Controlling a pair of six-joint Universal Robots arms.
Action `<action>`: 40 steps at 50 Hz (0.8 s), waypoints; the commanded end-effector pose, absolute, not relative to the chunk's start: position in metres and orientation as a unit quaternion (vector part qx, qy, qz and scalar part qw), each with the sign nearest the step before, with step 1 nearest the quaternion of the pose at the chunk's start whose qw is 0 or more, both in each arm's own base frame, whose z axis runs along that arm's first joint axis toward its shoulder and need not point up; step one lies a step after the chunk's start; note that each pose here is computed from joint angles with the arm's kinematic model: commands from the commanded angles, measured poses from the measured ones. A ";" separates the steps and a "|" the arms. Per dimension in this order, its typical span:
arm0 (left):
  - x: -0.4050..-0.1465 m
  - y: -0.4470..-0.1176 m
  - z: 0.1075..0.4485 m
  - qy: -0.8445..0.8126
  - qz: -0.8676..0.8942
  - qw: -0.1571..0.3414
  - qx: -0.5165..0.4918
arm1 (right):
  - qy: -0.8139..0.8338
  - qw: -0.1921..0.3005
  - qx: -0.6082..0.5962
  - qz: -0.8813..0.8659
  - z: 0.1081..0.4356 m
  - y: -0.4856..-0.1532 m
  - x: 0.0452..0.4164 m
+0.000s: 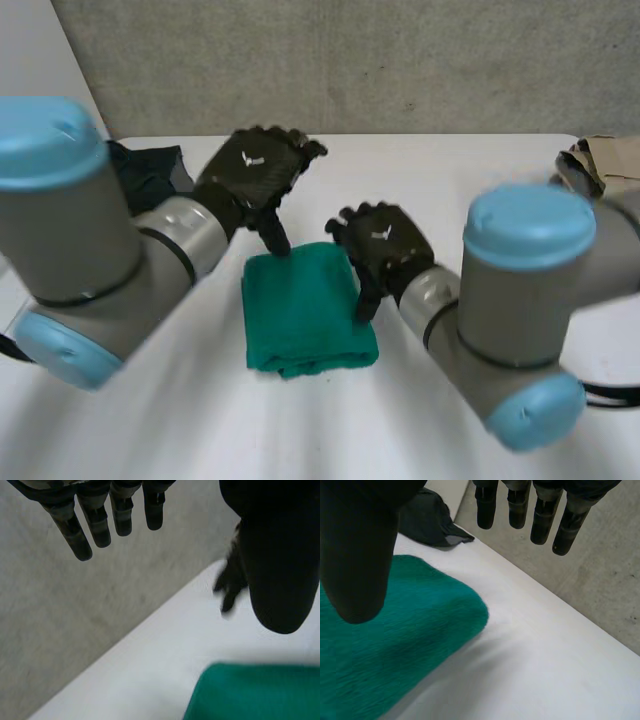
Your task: Fold the laundry.
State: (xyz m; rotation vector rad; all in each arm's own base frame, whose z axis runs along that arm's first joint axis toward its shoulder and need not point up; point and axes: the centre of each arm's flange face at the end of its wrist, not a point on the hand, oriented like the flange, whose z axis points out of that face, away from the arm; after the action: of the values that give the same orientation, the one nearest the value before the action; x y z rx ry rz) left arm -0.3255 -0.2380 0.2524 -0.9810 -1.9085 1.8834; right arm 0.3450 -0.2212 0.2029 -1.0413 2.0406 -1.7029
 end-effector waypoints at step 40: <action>-0.306 -0.225 0.289 -0.641 0.599 0.291 -0.383 | 0.632 0.123 -0.449 -0.619 0.107 -0.202 0.403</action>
State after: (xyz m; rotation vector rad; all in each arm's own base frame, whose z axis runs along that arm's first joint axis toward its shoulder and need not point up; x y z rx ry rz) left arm -0.3067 -0.2244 0.2884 -1.0208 -1.7090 1.5942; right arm 0.3952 -0.1971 0.1047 -1.2953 1.8521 -1.8285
